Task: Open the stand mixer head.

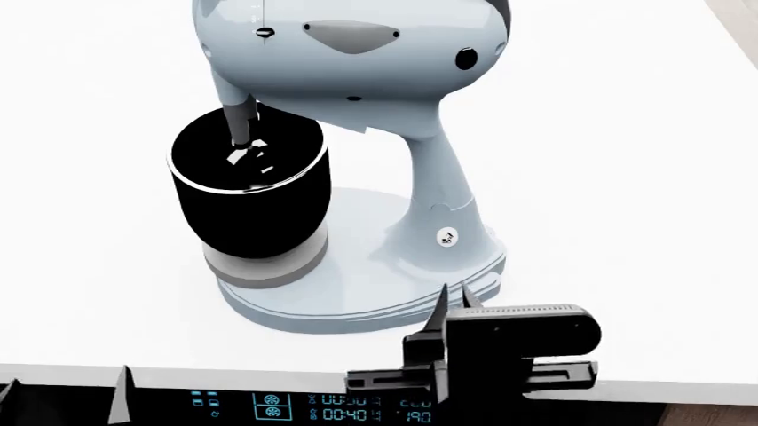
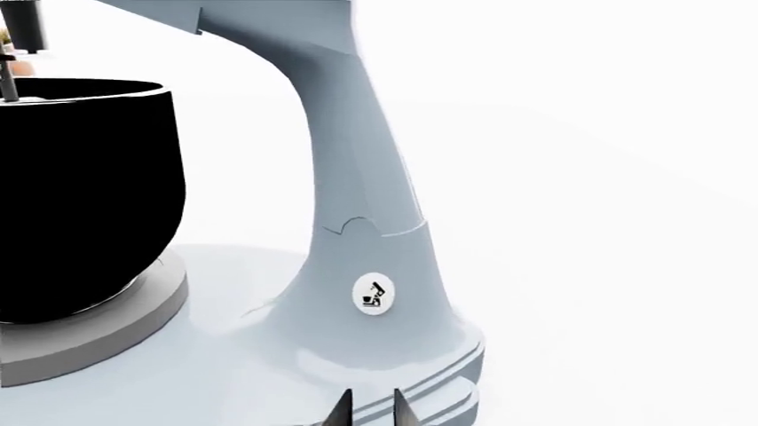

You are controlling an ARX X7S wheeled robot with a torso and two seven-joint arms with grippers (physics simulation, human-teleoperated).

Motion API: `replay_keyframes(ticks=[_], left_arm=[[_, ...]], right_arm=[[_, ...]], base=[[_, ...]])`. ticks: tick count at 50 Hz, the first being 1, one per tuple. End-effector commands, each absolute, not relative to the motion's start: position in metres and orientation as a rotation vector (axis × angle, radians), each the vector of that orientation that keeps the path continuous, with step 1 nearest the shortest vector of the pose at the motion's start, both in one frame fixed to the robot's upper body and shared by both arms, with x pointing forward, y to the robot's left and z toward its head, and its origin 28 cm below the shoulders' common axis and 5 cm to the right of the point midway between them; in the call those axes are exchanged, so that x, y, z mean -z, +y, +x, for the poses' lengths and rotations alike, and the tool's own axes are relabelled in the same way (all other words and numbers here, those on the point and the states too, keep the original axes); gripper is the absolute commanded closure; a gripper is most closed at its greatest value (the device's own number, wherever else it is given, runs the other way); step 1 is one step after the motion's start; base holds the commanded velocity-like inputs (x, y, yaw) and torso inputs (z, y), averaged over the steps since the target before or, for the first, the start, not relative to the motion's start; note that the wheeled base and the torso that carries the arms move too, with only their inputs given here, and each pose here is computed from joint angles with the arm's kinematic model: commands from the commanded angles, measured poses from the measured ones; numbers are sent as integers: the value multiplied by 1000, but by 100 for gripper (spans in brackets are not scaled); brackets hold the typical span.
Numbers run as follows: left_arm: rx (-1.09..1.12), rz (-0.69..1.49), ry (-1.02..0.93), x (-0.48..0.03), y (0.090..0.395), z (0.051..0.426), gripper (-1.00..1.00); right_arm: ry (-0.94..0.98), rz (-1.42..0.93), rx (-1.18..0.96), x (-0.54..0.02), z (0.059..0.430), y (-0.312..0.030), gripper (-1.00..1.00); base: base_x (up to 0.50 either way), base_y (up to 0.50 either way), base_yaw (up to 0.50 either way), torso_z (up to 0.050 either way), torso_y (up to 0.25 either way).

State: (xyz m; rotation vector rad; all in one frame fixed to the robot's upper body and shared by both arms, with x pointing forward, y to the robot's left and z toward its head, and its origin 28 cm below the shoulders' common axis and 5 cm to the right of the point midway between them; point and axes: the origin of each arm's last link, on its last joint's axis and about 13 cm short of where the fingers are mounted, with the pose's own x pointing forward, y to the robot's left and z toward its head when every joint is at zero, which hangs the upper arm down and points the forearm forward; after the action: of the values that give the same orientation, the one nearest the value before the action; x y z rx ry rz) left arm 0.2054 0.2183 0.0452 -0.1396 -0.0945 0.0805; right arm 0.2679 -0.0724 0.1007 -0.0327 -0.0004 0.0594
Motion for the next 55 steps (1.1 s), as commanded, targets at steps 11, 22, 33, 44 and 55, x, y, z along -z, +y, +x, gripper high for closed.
replay_keyframes(ticks=[11,22,33,44,55], left_arm=[[-71,-181,-111,-82,229,186,-100],[-61,-192,-111,-73,230,180,-100],[-62,-188,-104,-75,230,184,-100],[-68,-191,-99,-72,231,185,-100],[-71,-193,-100,-72,232,184,-100]], right_arm=[[15,-26,-75,-114,300,-59,100],[20,-17,-39,-112,309,-60,100],[19,-23,-19,-107,315,-61,100],[39,-19,-25,-104,326,-59,100],[45,-28,19,-96,336,-62,100]], base=[[0,0,0,0,0],[0,0,0,0,0],[0,0,0,0,0],[0,0,0,0,0],[7,0,1,0,-4]])
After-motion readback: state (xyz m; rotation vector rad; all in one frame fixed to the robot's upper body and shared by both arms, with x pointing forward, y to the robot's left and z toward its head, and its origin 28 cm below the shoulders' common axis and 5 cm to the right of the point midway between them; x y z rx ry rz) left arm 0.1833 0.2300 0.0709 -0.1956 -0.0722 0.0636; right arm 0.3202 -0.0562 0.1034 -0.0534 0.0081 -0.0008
